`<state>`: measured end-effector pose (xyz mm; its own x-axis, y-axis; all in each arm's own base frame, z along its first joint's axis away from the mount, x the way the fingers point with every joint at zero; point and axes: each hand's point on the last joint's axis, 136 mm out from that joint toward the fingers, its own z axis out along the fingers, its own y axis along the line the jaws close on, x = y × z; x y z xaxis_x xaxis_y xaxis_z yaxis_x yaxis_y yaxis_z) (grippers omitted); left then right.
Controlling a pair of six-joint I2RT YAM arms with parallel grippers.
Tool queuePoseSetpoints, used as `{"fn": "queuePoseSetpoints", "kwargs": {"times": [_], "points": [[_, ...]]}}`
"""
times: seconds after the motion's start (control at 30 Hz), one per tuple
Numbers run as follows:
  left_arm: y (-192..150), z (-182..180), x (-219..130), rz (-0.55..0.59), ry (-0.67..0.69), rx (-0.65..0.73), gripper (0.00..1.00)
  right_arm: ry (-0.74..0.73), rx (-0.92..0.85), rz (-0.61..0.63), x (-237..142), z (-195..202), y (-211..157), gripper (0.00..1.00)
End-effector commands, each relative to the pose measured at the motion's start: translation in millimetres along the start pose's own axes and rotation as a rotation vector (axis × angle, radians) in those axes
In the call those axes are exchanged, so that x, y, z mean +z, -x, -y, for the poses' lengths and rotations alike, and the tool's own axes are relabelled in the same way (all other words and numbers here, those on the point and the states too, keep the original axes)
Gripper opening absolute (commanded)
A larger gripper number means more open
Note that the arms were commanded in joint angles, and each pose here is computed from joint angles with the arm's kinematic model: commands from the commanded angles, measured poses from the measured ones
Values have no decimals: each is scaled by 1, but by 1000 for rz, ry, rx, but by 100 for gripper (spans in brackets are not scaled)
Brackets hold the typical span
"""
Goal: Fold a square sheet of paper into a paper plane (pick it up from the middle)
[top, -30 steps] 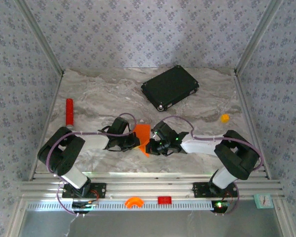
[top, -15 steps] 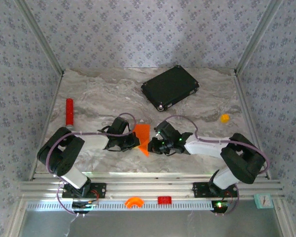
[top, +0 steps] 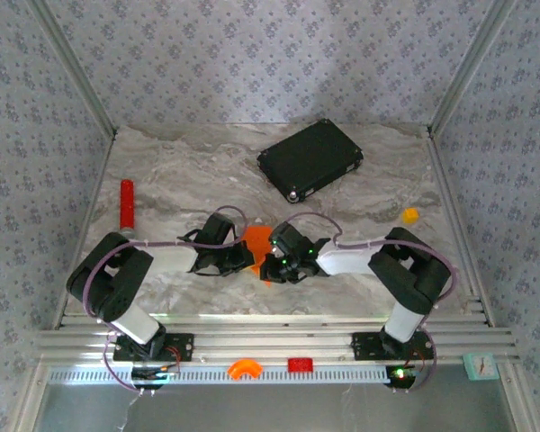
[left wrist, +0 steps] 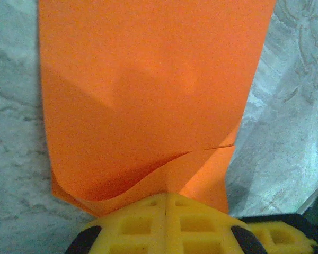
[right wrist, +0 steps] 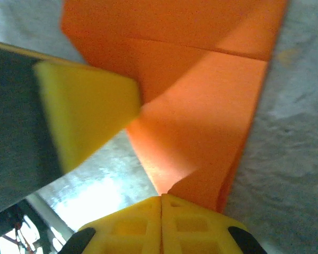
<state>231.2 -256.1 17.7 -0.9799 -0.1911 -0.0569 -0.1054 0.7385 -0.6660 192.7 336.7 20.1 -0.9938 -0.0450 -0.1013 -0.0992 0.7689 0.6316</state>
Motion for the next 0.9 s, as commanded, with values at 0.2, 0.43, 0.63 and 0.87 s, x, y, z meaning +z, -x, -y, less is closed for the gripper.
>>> {"fn": "queuePoseSetpoints", "kwargs": {"times": [0.2, 0.43, 0.63, 0.87], "points": [[-9, -31, -1, -12, 111, -30, 0, -43, 55, -32, -5, 38, -28, 8], [-8, -28, -3, -12, 110, -25, 0, 48, 5, 37, -17, -3, 7, 10], [-9, -30, -5, -8, 116, -28, 0, -1, 37, -18, 6, 18, 1, 12], [-5, -27, -3, -7, 115, -24, 0, -56, 69, -50, 9, 44, -17, 8]]}}
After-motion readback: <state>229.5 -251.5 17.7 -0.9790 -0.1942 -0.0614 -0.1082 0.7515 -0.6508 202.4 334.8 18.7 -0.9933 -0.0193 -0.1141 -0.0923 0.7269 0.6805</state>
